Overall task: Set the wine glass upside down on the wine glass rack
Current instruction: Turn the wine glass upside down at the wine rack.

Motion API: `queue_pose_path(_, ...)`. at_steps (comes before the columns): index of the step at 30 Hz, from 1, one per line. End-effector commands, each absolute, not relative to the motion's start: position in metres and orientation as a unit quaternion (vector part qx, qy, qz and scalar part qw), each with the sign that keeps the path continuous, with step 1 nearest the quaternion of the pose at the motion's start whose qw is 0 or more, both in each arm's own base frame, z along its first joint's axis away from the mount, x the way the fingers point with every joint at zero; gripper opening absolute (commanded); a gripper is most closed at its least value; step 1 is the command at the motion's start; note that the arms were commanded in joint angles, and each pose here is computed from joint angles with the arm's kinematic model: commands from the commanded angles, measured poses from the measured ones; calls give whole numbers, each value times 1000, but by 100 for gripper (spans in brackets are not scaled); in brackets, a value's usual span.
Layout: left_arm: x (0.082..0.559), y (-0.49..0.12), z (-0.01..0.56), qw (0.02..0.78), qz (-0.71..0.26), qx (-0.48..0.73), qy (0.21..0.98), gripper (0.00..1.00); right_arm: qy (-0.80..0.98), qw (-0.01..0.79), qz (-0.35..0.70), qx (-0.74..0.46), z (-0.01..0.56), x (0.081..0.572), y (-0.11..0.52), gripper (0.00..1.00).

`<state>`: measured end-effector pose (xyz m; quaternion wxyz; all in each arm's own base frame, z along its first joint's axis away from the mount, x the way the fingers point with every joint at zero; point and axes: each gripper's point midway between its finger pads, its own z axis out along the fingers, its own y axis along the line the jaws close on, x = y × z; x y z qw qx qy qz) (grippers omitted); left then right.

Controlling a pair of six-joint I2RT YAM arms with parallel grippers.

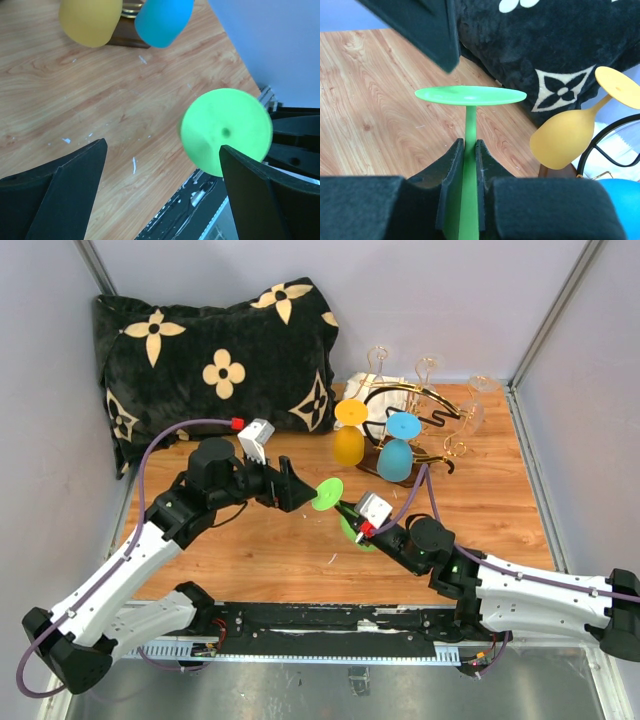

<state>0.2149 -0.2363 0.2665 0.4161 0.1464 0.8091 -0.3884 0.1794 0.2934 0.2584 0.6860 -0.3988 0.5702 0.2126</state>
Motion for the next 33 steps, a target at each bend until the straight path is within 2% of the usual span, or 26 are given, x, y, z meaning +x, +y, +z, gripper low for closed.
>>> queue_pose_path(1, 207, -239, 319, 458, -427, 157, 764, 100, 568, 704, 210, -371, 263, 185, 286, 0)
queue_pose_path(10, 207, -233, 331, 473, -421, 153, 759, 100, 563, 736, 203, -317, 268, 195, 254, 0)
queue_pose_path(16, 211, -233, 326, 475, -410, 153, 763, 100, 544, 787, 179, -228, 283, 195, 196, 0)
queue_pose_path(23, 217, -235, 316, 471, -400, 159, 770, 100, 528, 825, 117, -162, 294, 195, 136, 0)
queue_pose_path(33, 221, -237, 306, 467, -393, 162, 776, 100, 560, 824, 0, -85, 292, 207, 75, 0)
